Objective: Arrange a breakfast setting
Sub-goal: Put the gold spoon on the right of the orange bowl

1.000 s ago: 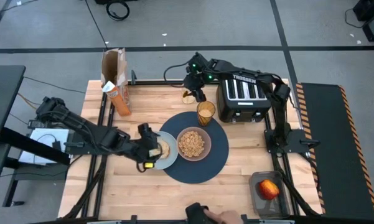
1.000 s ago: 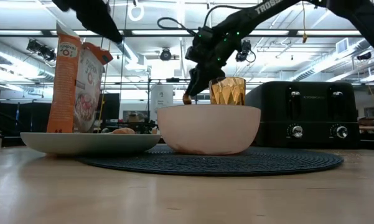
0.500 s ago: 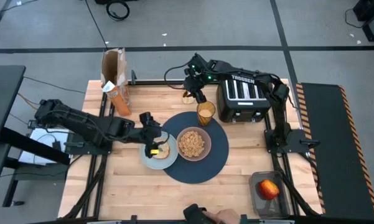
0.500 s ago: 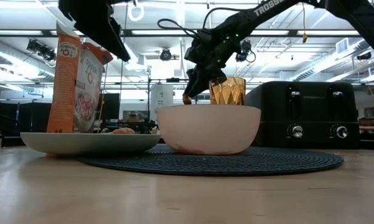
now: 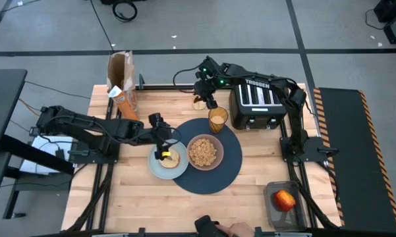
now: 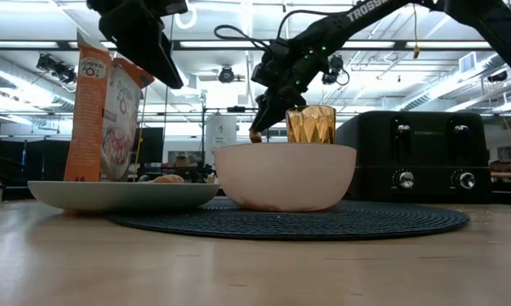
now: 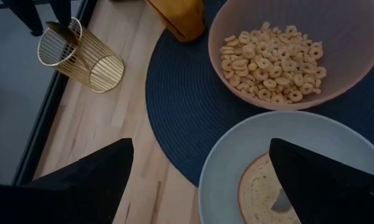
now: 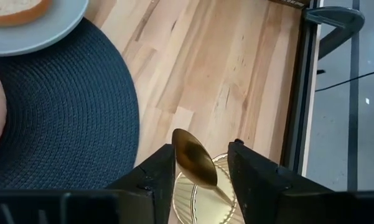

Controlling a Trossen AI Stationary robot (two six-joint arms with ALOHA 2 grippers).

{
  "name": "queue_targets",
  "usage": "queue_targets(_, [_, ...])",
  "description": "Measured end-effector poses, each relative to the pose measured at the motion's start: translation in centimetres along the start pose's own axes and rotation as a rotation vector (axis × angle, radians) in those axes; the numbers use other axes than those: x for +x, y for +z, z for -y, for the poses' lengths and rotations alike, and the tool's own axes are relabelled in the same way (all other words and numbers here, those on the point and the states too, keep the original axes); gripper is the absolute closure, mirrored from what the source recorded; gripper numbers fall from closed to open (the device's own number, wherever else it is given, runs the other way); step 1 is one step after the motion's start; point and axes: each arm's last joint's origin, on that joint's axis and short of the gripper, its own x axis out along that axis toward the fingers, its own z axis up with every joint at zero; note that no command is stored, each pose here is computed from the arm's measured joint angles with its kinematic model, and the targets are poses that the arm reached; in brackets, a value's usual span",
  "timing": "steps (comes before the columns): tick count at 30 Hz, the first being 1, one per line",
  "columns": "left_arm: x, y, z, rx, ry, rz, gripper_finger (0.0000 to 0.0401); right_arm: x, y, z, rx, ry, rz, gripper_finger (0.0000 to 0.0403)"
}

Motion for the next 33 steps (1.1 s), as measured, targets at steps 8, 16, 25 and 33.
queue_targets(8, [0.0,0.1,0.0,-0.006,-0.001,0.012,0.0019,0.0,0.1,0.3,0.030,-0.063,-0.017,0.0272])
queue_targets(16, [0.0,0.1,0.0,-0.005,-0.002,0.011,0.0019,0.0,0.0,0.3,0.039,-0.060,-0.029,0.0295])
queue_targets(25, [-0.1,-0.1,-0.1,0.048,-0.003,-0.005,0.0019,-2.0,3.0,0.4,0.260,-0.420,-0.025,0.0282])
queue_targets(33, [-3.9,0.0,-2.2,0.046,0.000,0.135,0.0019,-1.0,7.1,-3.7,0.628,-0.684,0.033,0.0279])
